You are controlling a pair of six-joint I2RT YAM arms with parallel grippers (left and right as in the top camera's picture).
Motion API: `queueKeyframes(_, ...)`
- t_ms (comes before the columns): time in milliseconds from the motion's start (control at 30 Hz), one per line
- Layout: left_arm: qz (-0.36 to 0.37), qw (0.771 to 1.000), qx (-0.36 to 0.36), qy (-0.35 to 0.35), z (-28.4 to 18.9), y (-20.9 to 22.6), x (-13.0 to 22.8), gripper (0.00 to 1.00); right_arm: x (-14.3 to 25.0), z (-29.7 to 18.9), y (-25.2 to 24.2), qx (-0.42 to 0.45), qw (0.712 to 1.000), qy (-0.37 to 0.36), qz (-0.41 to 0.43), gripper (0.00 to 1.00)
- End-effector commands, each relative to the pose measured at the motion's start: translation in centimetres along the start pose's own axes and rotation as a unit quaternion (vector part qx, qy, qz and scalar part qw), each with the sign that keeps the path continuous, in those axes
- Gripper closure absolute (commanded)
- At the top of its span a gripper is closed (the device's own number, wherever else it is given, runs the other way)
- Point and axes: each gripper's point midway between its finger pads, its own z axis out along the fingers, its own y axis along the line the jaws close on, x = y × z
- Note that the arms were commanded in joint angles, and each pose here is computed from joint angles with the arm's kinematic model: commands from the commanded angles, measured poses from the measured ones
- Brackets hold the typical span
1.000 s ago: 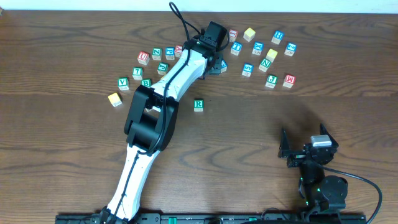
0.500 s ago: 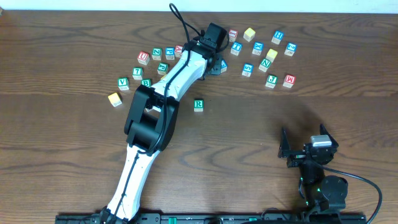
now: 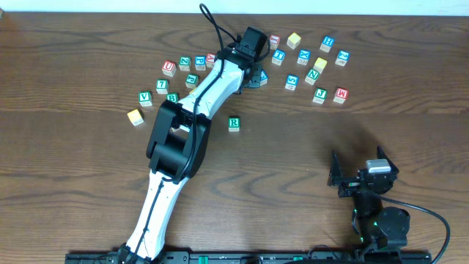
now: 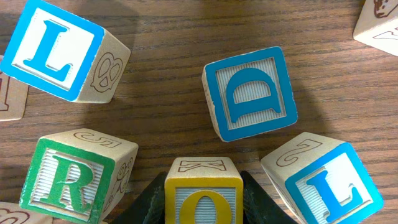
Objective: Spell out ROBOT
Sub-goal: 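Grasp the yellow O block with the left gripper and lift, then place the yellow O block right of the green R block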
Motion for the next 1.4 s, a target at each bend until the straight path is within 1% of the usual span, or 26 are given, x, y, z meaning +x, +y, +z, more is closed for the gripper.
queueKeyframes(0, 0.001, 1.0, -0.009, 0.003, -0.2, 0.7, 0.1, 0.71, 0.0, 0.0, 0.2, -0.004, 1.0, 0.0, 0.006, 0.01)
queueKeyframes(133, 0.0, 1.0, -0.006, -0.007, -2.4, 0.6, -0.8, 0.7, 0.0, 0.0, 0.2, -0.004, 1.0, 0.0, 0.006, 0.01)
queueKeyframes(300, -0.01, 1.0, -0.001, -0.015, -7.4, 0.6, -1.6, 0.7, 0.0, 0.0, 0.2, -0.004, 1.0, 0.0, 0.006, 0.01)
queueKeyframes(467, -0.018, 1.0, -0.008, 0.015, -10.1, 0.3, 0.2, 0.71, 0.0, 0.0, 0.2, -0.004, 1.0, 0.0, 0.006, 0.01)
queueKeyframes(633, -0.03, 0.995, -0.033, 0.086, -10.5, -0.4, 4.5, 0.71, 0.0, 0.0, 0.2, -0.004, 1.0, 0.0, 0.006, 0.01)
queueKeyframes(833, -0.009, 0.991, -0.043, 0.123, -9.9, -2.5, 8.4, 0.71, 0.0, 0.0, 0.2, -0.004, 1.0, 0.0, 0.006, 0.01)
queueKeyframes(967, 0.0, 0.989, -0.051, 0.142, -8.7, -2.7, 10.6, 0.71, 0.0, 0.0, 0.2, -0.004, 1.0, 0.0, 0.006, 0.01)
queueKeyframes(1133, -0.026, 0.987, -0.06, 0.148, -7.4, -2.1, 11.8, 0.71, 0.0, 0.0, 0.2, -0.004, 1.0, 0.0, 0.006, 0.01)
queueKeyframes(1367, -0.033, 0.989, -0.053, 0.136, -6.9, -2.5, 11.5, 0.71, 0.0, 0.0, 0.2, -0.004, 1.0, 0.0, 0.006, 0.01)
